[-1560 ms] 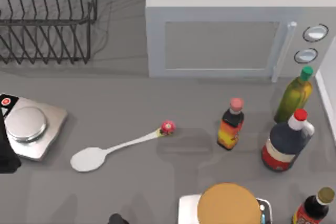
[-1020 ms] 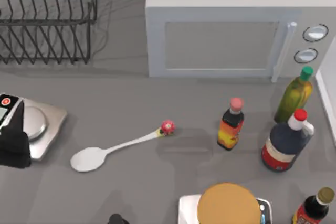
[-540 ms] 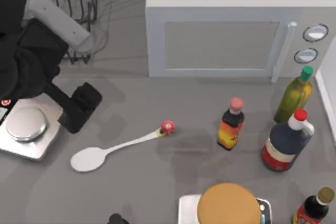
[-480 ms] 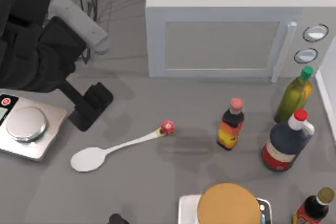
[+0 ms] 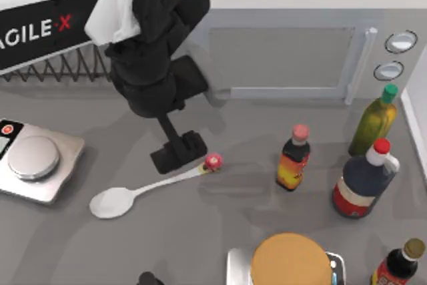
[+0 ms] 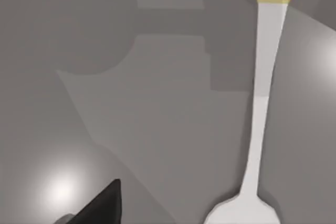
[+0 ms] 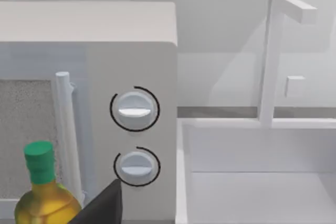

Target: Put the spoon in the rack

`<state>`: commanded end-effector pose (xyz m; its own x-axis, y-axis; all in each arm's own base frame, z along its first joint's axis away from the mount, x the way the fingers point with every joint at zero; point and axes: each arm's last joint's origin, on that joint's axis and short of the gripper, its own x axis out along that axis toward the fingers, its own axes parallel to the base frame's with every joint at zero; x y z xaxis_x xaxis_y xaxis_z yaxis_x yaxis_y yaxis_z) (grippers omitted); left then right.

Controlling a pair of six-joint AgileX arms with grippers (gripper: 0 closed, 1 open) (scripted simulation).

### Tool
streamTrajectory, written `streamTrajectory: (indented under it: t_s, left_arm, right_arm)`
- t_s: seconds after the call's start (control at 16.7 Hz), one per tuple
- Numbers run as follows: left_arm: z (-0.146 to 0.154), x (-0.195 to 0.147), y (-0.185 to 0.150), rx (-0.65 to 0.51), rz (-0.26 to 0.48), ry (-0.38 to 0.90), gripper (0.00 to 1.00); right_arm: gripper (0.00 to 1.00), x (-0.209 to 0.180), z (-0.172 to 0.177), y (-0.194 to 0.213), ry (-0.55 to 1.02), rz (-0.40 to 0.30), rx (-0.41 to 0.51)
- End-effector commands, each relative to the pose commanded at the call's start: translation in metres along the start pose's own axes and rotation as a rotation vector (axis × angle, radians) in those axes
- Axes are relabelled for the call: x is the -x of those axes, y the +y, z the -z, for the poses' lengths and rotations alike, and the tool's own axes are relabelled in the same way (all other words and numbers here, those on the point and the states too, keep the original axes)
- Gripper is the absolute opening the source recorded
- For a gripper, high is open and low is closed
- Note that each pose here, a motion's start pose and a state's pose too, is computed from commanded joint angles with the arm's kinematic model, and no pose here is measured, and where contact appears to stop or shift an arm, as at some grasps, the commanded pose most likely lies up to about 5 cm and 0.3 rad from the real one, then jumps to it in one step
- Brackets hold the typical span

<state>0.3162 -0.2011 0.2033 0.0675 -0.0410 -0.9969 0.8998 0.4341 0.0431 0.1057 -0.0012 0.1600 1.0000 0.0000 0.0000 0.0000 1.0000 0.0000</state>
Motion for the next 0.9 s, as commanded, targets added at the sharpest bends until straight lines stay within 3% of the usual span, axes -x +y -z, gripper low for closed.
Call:
streamTrajectory:
  t_s: [0.18, 0.6, 0.9]
  left_arm:
    - [-0.012, -0.011, -0.002, -0.042, 0.043, 0.058, 1.00]
    - [-0.011, -0.018, -0.001, -0.042, 0.046, 0.062, 1.00]
    - [-0.012, -0.074, -0.002, -0.043, 0.039, 0.050, 1.00]
  right_arm:
    - [1.00, 0.000, 0.000, 0.000, 0.000, 0.000, 0.000]
    - [1.00, 0.000, 0.000, 0.000, 0.000, 0.000, 0.000]
    - [1.00, 0.000, 0.000, 0.000, 0.000, 0.000, 0.000]
